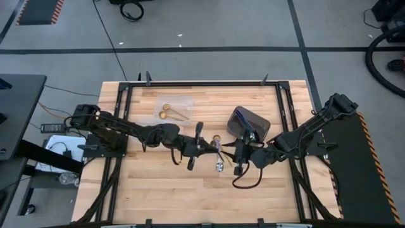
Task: Sort silverware by color (type)
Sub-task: Put the gold spoon into the top transparent bin
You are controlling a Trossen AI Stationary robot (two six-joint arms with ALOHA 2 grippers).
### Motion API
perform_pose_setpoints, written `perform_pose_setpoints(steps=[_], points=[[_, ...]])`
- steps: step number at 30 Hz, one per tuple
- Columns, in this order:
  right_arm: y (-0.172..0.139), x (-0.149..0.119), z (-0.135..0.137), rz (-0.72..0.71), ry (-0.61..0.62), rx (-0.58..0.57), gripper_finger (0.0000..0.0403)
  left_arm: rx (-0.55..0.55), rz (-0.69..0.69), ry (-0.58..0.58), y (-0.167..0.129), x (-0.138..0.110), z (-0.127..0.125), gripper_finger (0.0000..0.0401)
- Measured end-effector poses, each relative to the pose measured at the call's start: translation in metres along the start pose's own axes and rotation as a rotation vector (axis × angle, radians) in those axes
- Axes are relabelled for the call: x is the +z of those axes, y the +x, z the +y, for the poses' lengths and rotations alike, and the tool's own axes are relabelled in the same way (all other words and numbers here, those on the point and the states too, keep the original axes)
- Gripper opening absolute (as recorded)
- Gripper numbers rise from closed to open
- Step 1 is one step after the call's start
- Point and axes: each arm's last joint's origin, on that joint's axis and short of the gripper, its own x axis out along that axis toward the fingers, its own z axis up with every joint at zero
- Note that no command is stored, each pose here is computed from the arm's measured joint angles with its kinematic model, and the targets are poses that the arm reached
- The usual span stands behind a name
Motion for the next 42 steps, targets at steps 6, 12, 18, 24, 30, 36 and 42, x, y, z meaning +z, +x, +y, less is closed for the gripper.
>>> perform_pose_setpoints(steps=[6, 12, 18, 24, 30, 36, 42], points=[[0.000, 0.001, -0.004, -0.018, -0.023, -0.135, 0.0127, 0.082, -0.002, -0.061, 0.000, 0.001, 0.005, 0.0007], [0.000, 0.000, -0.004, -0.006, -0.033, -0.122, 0.0126, 0.212, -0.081, -0.126, -0.023, -0.025, 0.005, 0.0007], [0.000, 0.000, -0.005, -0.007, -0.033, -0.124, 0.0126, 0.367, -0.107, -0.275, -0.063, -0.061, -0.003, 0.0007], [0.002, 0.000, -0.006, -0.005, 0.018, -0.102, 0.0126, 0.533, -0.043, -0.395, -0.087, -0.079, -0.013, 0.0007], [0.009, 0.001, -0.014, 0.003, 0.090, -0.114, 0.0126, 0.726, -0.019, -0.518, -0.094, -0.086, -0.007, 0.0007], [0.018, 0.001, -0.026, 0.021, 0.060, -0.141, 0.0126, 0.977, -0.005, -0.667, -0.099, -0.090, -0.002, 0.0012], [0.025, 0.002, -0.032, 0.033, 0.078, -0.070, 0.0126, 1.137, -0.033, -0.805, -0.102, -0.094, -0.002, 0.0010]])
